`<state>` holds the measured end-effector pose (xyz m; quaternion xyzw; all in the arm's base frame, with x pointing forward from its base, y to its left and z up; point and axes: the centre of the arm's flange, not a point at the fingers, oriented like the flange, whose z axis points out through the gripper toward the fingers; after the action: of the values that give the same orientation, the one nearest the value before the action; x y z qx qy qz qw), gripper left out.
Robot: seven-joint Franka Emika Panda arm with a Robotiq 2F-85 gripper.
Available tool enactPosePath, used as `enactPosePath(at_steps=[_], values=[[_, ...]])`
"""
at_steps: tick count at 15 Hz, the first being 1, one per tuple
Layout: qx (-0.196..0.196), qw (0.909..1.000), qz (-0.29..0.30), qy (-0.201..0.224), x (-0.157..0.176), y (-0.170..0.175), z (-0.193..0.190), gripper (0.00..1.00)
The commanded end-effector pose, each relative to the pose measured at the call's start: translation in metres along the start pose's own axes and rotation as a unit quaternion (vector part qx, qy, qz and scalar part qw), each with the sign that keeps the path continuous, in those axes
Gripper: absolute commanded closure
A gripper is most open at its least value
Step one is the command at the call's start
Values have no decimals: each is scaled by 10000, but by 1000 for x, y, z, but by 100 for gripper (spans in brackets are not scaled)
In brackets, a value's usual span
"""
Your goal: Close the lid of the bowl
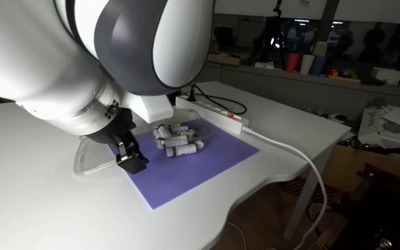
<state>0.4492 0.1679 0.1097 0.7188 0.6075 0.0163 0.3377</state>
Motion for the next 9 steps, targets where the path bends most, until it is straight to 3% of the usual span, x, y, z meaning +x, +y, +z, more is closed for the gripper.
enactPosePath(at_steps=[1, 9], values=[[-213, 9997, -150, -3, 21, 4, 11, 0], [-613, 9971, -450, 30, 53, 7, 16, 0]])
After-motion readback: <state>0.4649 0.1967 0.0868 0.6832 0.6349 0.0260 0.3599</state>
